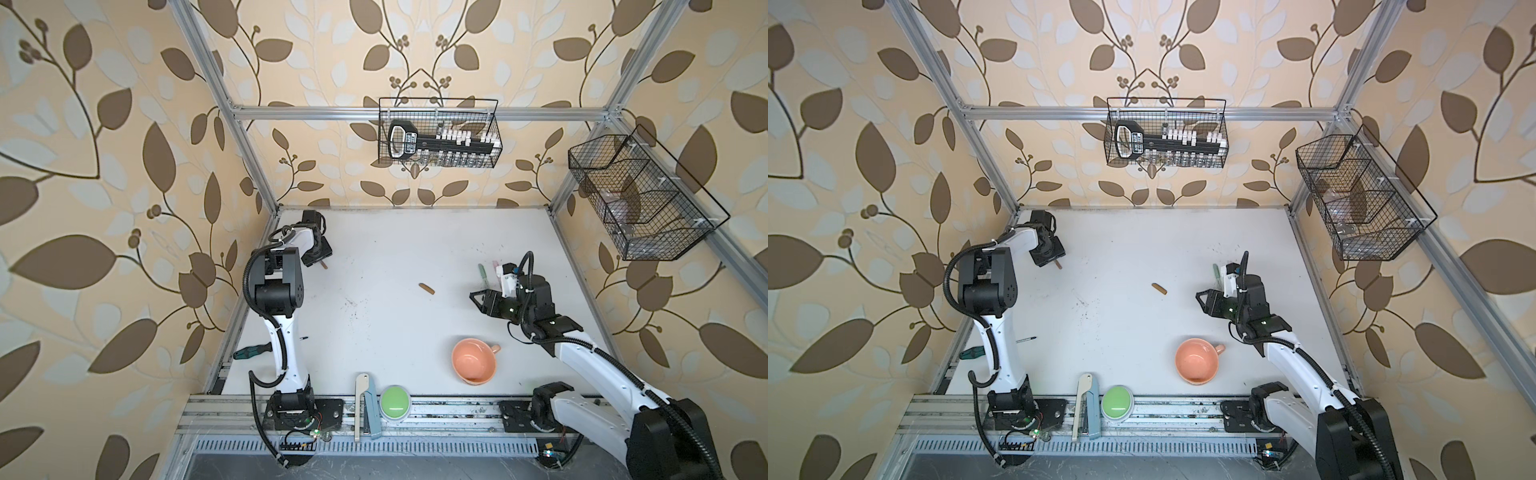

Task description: Insert the pens into the pen caps

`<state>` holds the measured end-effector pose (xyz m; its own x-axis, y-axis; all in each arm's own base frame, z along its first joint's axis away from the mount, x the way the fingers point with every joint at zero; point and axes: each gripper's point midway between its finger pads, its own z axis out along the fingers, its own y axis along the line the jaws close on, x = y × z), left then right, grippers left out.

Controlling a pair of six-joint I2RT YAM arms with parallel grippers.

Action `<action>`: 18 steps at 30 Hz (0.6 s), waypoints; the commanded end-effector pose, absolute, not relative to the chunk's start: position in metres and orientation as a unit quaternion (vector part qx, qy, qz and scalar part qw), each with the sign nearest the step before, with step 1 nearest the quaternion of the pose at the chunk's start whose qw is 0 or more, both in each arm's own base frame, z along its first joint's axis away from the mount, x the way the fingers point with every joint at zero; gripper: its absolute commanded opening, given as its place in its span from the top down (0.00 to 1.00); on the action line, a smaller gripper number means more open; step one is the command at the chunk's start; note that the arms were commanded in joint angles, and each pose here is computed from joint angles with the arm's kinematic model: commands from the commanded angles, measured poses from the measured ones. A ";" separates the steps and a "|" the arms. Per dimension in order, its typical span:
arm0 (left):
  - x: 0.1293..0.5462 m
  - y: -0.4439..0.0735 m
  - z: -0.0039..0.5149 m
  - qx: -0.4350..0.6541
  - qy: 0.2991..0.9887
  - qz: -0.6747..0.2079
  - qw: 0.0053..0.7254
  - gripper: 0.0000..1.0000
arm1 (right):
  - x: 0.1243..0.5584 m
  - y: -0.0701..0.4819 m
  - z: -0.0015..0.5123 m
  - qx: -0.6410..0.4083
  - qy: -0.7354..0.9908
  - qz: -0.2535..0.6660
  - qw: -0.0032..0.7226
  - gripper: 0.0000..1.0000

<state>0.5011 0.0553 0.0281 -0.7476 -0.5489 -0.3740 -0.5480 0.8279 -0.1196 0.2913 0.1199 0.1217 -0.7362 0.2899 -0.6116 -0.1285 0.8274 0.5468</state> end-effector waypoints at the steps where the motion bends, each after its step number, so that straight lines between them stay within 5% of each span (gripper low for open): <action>1: 0.490 0.055 0.010 -0.297 0.942 0.001 0.156 0.62 | 0.290 0.121 0.121 0.045 0.883 0.298 0.360 0.44; 11: 0.484 0.046 0.004 -0.262 0.956 -0.011 0.129 0.85 | 0.293 0.123 0.119 0.047 0.882 0.304 0.357 0.45; 18: 0.473 -0.001 0.012 -0.192 0.970 -0.078 0.129 0.88 | 0.296 0.124 0.122 0.045 0.881 0.305 0.360 0.45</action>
<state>0.5032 0.0395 0.0263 -0.8095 -0.4778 -0.3412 -0.4506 0.8782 -0.1606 0.2943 0.1228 0.1216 -0.7367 0.2936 -0.6091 -0.1357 0.8182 0.5586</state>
